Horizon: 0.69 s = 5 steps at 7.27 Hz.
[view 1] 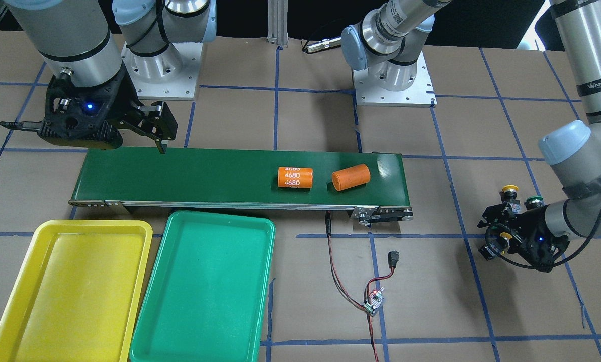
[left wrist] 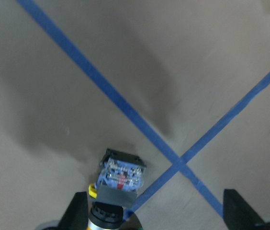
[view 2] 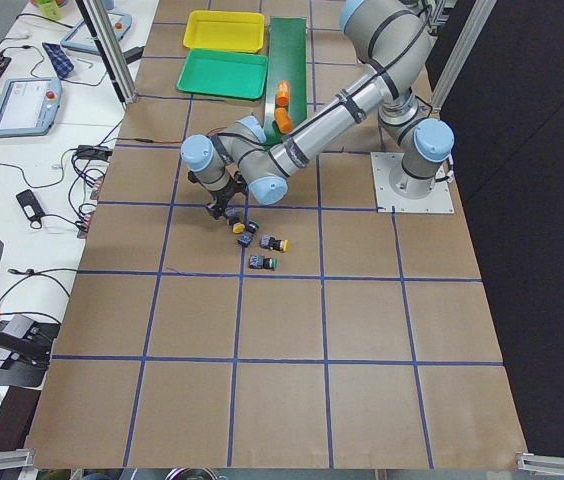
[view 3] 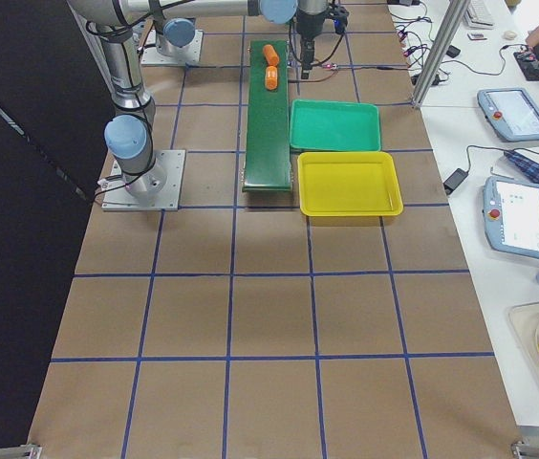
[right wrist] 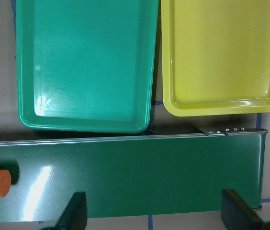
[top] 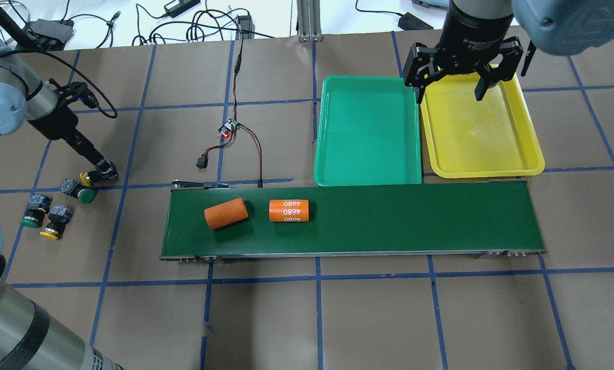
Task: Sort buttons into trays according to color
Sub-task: 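Grasp a black yellow-ringed button with the left gripper, set it on belt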
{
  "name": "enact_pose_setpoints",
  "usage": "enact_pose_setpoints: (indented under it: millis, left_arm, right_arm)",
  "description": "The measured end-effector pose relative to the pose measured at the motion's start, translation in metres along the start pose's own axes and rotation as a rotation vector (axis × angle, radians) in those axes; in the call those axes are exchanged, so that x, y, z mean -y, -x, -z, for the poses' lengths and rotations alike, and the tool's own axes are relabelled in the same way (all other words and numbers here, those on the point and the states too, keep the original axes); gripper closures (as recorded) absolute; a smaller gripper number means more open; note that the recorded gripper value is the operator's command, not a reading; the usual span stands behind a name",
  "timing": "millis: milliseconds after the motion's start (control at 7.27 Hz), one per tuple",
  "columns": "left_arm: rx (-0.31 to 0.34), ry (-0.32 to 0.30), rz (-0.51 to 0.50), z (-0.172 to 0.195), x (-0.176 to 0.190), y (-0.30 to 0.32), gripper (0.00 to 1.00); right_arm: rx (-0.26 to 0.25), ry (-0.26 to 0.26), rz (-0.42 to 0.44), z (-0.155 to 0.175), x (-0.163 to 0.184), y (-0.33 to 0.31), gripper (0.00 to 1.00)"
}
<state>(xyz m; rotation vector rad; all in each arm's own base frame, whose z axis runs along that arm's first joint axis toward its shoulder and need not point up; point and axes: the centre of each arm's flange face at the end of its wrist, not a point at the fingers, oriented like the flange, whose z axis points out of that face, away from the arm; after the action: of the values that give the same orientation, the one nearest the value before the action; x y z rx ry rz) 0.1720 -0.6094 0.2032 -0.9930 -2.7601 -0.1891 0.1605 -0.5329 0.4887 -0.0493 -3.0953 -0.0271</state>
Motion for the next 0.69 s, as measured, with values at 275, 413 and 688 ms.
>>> enact_pose_setpoints:
  millis: [275,413,688]
  left_arm:
    - [0.065,0.006,0.004,-0.023,-0.004,0.011,0.22]
    - [0.097,0.0,0.003,-0.031,-0.003,0.014,0.63]
    - [0.141,-0.015,0.001,-0.035,-0.003,0.014,0.86]
  right_arm:
    - [0.0,0.0,0.0,0.0,0.0,0.0,0.0]
    - [0.0,0.0,0.0,0.0,0.0,0.0,0.0]
    - [0.0,0.0,0.0,0.0,0.0,0.0,0.0]
